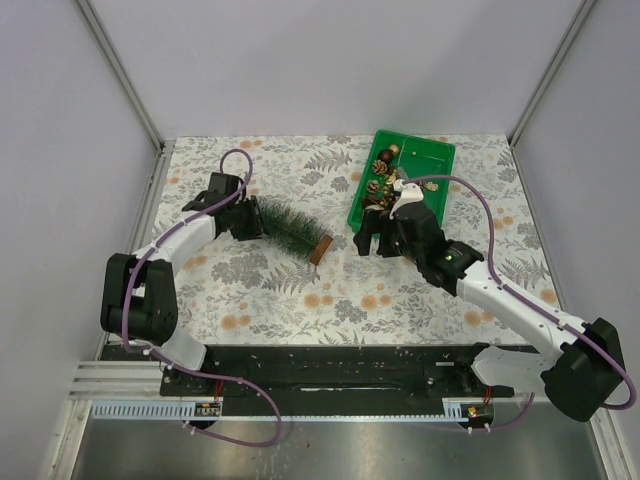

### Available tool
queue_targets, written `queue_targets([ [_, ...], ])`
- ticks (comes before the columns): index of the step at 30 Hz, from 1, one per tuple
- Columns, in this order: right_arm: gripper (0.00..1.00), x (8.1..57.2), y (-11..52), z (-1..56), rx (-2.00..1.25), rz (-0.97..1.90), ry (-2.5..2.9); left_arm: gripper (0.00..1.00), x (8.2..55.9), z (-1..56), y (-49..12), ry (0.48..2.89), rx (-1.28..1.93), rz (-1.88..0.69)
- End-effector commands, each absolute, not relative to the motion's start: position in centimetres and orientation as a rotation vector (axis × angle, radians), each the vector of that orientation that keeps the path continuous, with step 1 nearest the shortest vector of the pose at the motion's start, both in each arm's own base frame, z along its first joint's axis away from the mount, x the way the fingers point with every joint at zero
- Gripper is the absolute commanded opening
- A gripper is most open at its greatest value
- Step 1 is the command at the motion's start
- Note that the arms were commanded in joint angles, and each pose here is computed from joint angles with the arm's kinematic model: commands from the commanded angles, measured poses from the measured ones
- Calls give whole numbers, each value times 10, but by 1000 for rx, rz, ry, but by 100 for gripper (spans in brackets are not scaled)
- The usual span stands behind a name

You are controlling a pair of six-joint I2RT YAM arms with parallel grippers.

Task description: Decorate the small christmas tree

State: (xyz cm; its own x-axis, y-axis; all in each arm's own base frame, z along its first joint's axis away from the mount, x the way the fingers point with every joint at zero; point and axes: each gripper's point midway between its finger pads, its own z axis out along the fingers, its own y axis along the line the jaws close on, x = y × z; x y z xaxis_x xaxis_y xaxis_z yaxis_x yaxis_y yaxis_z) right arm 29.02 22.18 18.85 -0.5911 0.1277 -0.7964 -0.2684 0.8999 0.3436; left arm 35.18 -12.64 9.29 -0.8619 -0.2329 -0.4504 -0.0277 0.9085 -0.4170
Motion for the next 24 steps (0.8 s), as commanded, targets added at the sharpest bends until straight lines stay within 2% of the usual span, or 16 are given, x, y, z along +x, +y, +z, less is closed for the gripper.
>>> queue_targets([
  [1, 97, 296, 236, 208, -132, 607, 2065, 29, 382, 111, -129, 2438, -221, -534],
  [3, 96, 295, 236, 207, -135, 609, 2067, 29, 386, 112, -131, 2426, -212, -520],
  [4, 96, 295, 236, 206, -133, 609, 2069, 24, 387, 111, -131, 2420, -213, -511],
  [6, 96, 295, 236, 206, -133, 611, 2066, 15, 391, 114, -134, 2407, -192, -506],
  [8, 96, 294, 236, 208, -132, 615, 2062, 0, 391, 118, -141, 2402, -158, -522],
  [17, 96, 292, 232, 216, -111, 620, 2038, 0, 366, 189, -187, 2205, 142, -579],
  [24, 96, 294, 233, 224, -120, 627, 2014, 0, 325, 207, -233, 2157, 465, -704],
])
